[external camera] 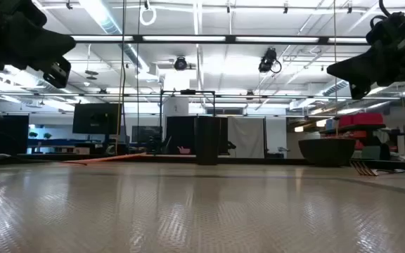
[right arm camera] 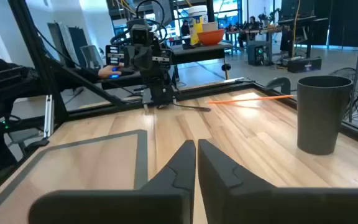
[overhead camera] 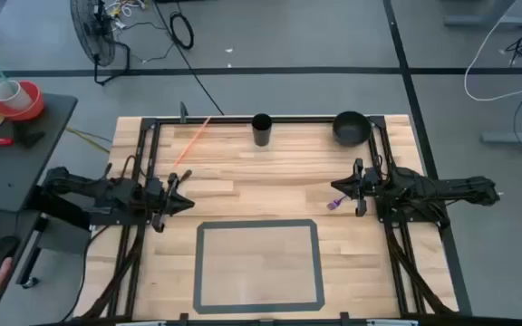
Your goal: Pick & Place Utensil
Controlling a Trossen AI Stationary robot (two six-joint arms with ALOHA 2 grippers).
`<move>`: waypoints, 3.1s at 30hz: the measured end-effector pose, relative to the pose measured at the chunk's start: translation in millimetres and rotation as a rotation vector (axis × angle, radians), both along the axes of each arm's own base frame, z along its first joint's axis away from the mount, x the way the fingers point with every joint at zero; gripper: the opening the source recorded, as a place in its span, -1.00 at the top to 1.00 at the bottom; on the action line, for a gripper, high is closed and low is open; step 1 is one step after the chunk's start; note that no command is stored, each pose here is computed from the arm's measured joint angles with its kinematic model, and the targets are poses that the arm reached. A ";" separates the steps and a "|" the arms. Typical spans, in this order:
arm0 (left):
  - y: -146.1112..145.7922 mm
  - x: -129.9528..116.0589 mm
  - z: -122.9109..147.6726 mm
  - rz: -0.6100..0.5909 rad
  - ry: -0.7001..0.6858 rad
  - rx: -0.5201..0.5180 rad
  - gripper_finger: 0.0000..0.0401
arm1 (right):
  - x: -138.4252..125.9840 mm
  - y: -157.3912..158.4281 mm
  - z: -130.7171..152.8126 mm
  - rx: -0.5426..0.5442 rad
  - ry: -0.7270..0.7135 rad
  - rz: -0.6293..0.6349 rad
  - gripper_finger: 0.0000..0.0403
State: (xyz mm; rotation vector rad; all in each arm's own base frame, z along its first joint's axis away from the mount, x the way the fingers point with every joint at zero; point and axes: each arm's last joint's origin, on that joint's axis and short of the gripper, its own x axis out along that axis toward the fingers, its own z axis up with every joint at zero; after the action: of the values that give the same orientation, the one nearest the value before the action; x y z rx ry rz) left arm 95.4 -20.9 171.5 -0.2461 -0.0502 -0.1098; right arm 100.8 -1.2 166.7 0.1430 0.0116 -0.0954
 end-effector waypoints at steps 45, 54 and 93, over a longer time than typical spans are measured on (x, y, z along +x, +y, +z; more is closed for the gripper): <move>0.0 0.0 0.0 0.000 0.000 0.000 0.87 | 0.0 0.0 0.0 0.000 0.000 0.000 0.89; 0.0 0.0 0.0 0.000 0.000 0.000 0.87 | 0.0 0.0 0.0 0.000 0.000 0.000 0.89; 0.0 0.0 0.1 0.000 0.000 0.000 0.87 | 10.7 -9.7 44.0 -0.052 -0.152 -0.364 0.89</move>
State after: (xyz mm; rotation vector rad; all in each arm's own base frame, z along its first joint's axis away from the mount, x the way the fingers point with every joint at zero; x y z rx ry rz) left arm 95.4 -20.9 171.6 -0.2461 -0.0503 -0.1097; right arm 111.4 -10.9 210.8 0.0988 -0.1686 -0.4481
